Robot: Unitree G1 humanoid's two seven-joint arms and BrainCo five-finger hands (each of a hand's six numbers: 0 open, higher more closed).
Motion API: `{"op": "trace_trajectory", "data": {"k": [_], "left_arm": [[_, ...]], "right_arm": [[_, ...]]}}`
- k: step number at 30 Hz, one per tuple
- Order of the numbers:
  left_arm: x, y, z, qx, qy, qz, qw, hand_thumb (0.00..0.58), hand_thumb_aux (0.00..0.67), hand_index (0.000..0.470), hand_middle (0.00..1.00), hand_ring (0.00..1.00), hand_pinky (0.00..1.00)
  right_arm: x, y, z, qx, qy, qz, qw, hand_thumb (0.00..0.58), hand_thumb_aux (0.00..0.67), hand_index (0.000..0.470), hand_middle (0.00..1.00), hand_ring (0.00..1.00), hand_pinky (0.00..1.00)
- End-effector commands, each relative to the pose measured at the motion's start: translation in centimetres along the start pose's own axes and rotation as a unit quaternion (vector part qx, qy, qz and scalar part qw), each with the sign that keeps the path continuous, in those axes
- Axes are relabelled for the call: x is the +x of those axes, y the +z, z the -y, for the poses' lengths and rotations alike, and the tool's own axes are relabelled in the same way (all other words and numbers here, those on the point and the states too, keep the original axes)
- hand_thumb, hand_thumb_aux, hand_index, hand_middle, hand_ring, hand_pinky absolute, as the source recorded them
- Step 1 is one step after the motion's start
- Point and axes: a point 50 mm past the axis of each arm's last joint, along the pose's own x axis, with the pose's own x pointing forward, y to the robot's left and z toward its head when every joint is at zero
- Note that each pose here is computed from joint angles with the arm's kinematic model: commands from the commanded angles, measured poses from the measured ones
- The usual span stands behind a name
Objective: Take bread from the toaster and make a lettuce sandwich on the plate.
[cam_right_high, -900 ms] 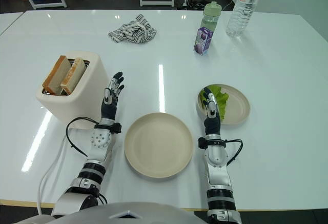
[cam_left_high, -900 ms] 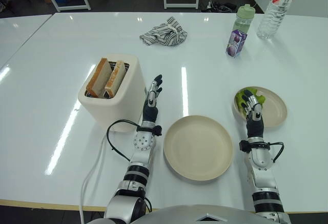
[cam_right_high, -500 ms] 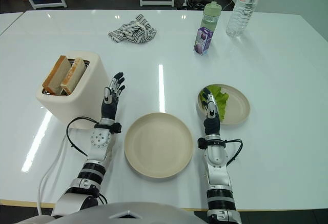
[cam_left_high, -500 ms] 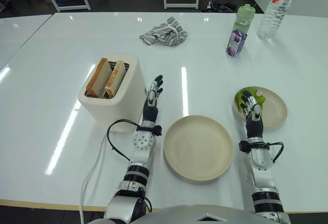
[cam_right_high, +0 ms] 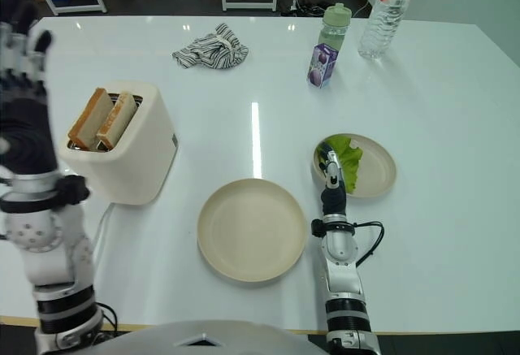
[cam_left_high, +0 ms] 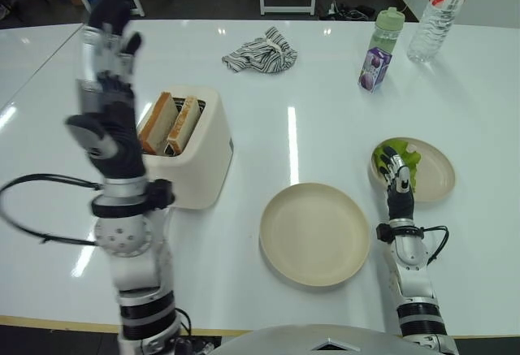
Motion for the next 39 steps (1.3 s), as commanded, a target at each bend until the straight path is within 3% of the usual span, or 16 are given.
{"op": "trace_trajectory", "data": {"k": [1, 5, 11, 13, 15, 17, 21, 26, 30, 33, 36, 37, 39], "left_arm": [[-0.2, -3.0, -3.2, 0.156, 0.053, -0.079, 0.983, 0.000, 0.000, 0.000, 0.00, 0.00, 0.00], [-1.3, -6.7, -4.2, 0.338, 0.036, -0.150, 0.928, 0.000, 0.000, 0.000, 0.00, 0.00, 0.00], [-3.6, -10.9, -5.3, 0.410, 0.006, -0.251, 0.877, 0.000, 0.000, 0.000, 0.00, 0.00, 0.00], [-4.0, -11.5, -5.2, 0.412, -0.004, -0.266, 0.872, 0.000, 0.000, 0.000, 0.00, 0.00, 0.00], [-4.2, -11.9, -5.0, 0.408, -0.013, -0.275, 0.870, 0.104, 0.063, 0.044, 0.00, 0.00, 0.00], [-4.4, -12.1, -4.7, 0.405, -0.022, -0.281, 0.870, 0.164, 0.102, 0.072, 0.00, 0.00, 0.00], [-5.0, -12.1, -4.2, 0.393, -0.036, -0.288, 0.873, 0.205, 0.131, 0.092, 0.00, 0.00, 0.00], [-5.9, -12.4, -3.4, 0.375, -0.055, -0.303, 0.875, 0.201, 0.129, 0.090, 0.00, 0.00, 0.00], [-6.3, -12.8, -3.7, 0.379, -0.058, -0.317, 0.868, 0.244, 0.160, 0.112, 0.00, 0.00, 0.00], [-6.6, -13.0, -3.7, 0.377, -0.063, -0.328, 0.864, 0.438, 0.339, 0.238, 0.00, 0.00, 0.00], [-6.7, -13.1, -3.6, 0.373, -0.065, -0.331, 0.864, 0.527, 0.468, 0.328, 0.00, 0.00, 0.00], [-6.7, -13.0, -3.6, 0.371, -0.066, -0.329, 0.866, 0.580, 0.670, 0.470, 0.00, 0.00, 0.00], [-6.5, -12.8, -3.4, 0.368, -0.065, -0.315, 0.872, 0.580, 0.670, 0.470, 0.00, 0.00, 0.00]], "right_arm": [[0.4, 0.0, -0.4, 0.000, 0.001, 0.001, 1.000, 0.000, 0.000, 0.000, 0.00, 0.00, 0.00], [0.4, 0.2, -0.4, 0.000, 0.003, 0.004, 1.000, 0.000, 0.000, 0.000, 0.00, 0.00, 0.00], [0.3, 0.1, -0.3, -0.003, 0.005, 0.001, 1.000, 0.000, 0.000, 0.000, 0.00, 0.00, 0.00], [0.2, 0.1, -0.3, -0.004, 0.005, -0.001, 1.000, 0.000, 0.000, 0.000, 0.00, 0.00, 0.00], [0.2, 0.0, -0.3, -0.005, 0.005, -0.002, 1.000, 0.000, 0.000, 0.000, 0.00, 0.00, 0.00], [0.2, 0.1, -0.3, -0.005, 0.006, -0.001, 1.000, 0.000, 0.000, 0.000, 0.00, 0.00, 0.00], [0.2, 0.1, -0.2, -0.007, 0.006, -0.002, 1.000, 0.000, 0.000, 0.000, 0.00, 0.00, 0.00], [0.1, -0.1, 0.0, -0.009, 0.003, -0.008, 1.000, 0.000, 0.000, 0.000, 0.00, 0.00, 0.00], [0.1, 0.0, 0.1, -0.011, 0.003, -0.006, 1.000, 0.000, 0.000, 0.000, 0.00, 0.00, 0.00], [0.1, 0.1, 0.1, -0.012, 0.002, -0.006, 1.000, 0.000, 0.000, 0.000, 0.00, 0.00, 0.00], [0.1, 0.1, 0.2, -0.012, 0.001, -0.007, 1.000, 0.000, 0.000, 0.000, 0.00, 0.00, 0.00], [0.0, 0.1, 0.2, -0.012, 0.001, -0.007, 1.000, 0.000, 0.000, 0.000, 0.00, 0.00, 0.00], [0.0, 0.1, 0.3, -0.013, 0.000, -0.008, 1.000, 0.000, 0.000, 0.000, 0.00, 0.00, 0.00]]}}
